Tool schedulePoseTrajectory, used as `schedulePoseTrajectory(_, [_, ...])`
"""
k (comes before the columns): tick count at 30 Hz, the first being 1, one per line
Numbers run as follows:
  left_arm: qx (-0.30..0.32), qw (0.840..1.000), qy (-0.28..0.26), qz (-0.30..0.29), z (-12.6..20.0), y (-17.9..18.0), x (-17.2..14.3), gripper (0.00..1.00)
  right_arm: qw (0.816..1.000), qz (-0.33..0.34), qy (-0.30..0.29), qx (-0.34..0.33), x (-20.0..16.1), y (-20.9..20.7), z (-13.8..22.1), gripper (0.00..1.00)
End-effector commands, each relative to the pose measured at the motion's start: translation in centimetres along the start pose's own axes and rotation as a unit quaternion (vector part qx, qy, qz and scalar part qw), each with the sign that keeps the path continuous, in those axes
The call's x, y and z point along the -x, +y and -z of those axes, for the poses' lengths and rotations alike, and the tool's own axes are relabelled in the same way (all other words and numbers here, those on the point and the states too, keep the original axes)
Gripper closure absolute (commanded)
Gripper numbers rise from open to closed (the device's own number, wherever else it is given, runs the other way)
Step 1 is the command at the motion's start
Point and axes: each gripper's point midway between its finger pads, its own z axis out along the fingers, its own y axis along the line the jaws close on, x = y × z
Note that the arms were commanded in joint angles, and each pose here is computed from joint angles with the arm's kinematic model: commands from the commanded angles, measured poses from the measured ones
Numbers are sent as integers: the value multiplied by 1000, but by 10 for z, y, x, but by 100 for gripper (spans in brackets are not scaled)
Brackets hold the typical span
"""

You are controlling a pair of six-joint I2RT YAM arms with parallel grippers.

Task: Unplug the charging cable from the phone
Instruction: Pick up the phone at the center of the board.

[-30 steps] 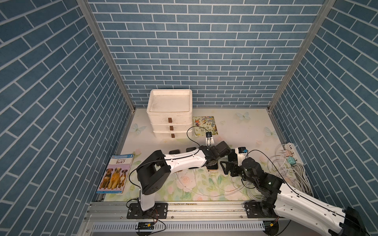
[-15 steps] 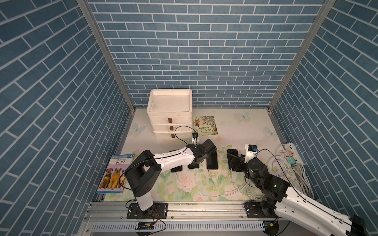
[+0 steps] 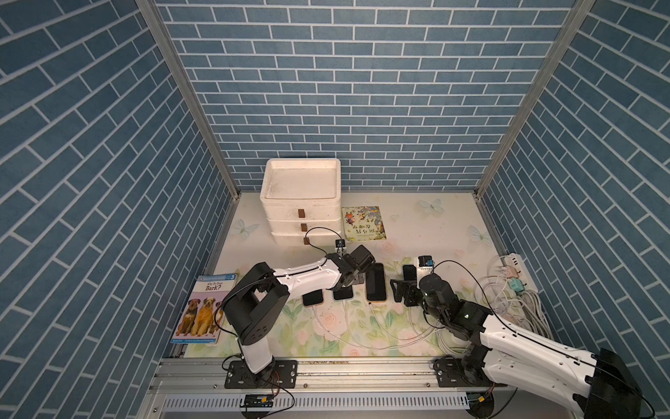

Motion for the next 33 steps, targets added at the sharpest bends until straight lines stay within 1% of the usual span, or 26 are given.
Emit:
schedulePoseTrajectory(1, [7, 999, 26, -18, -10, 4, -14, 5, 1000, 9, -3, 14, 2, 6, 0, 6])
schedulePoseTrajectory(7, [10, 999, 44, -25, -20, 6, -27, 6, 1000, 8, 0, 24, -1, 8, -1, 7])
schedulePoseTrajectory(14, [15, 998, 55, -28, -26, 7, -33, 8, 1000, 8, 4, 29, -3, 9, -2, 9])
schedulePoseTrajectory(22, [21, 997, 65, -29, -30, 12, -41, 13, 999, 7, 1, 31, -3, 9, 0, 9])
schedulePoseTrajectory(30, [23, 996, 84, -32, -36, 16, -55, 12, 1000, 8, 1, 31, -3, 9, 1, 9])
schedulePoseTrajectory(33, [27, 995, 90, -26, -35, 23, -62, 6, 1000, 7, -1, 29, -3, 7, 2, 9])
